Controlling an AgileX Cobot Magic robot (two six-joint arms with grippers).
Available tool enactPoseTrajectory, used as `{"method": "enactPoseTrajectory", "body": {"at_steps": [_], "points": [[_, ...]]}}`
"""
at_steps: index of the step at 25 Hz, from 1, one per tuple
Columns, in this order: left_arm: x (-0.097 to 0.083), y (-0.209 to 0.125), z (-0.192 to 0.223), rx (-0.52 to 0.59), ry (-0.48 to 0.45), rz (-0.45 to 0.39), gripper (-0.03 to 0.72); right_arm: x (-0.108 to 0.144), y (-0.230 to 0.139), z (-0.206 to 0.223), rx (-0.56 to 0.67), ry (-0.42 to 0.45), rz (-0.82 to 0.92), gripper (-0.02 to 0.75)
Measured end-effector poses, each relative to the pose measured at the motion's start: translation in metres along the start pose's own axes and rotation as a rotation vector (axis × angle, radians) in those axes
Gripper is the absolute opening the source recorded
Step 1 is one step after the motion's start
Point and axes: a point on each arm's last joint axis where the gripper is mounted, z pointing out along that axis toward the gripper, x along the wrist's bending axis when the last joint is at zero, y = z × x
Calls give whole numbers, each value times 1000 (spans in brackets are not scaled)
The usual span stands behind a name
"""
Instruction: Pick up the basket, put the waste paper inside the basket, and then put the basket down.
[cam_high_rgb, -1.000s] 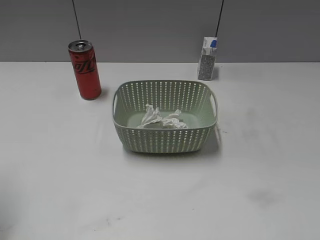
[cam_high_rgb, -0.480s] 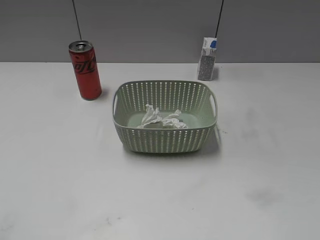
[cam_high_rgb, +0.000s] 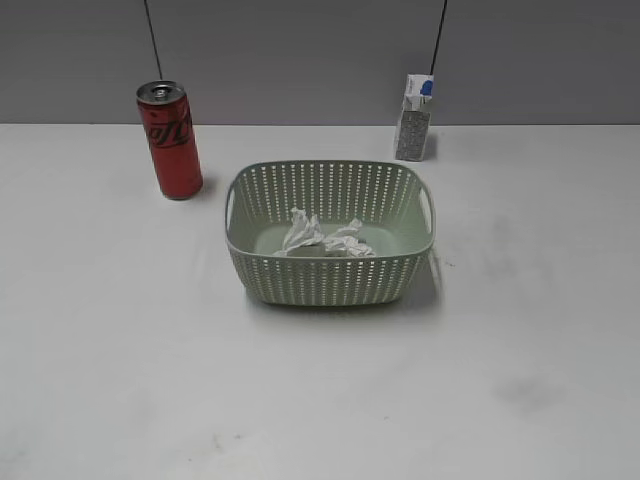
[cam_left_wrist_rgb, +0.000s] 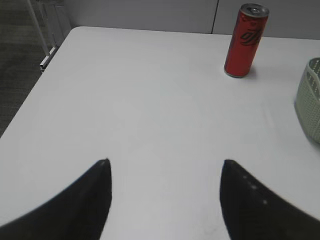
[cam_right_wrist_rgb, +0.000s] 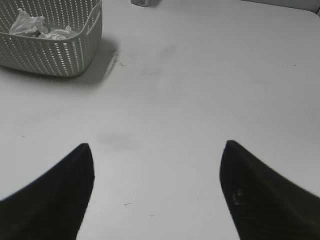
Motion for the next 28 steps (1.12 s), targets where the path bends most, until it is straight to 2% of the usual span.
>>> {"method": "enactPoseTrajectory", "body": {"at_steps": [4, 17, 28], "points": [[0, 0, 0, -1, 0, 0, 484, 0, 0, 0, 0, 3, 2, 592], [0, 1, 0, -4, 4, 0, 480, 2, -2, -5, -39, 11, 19, 593], [0, 1, 0, -4, 4, 0, 480, 2, -1, -4, -39, -28, 42, 592]]}}
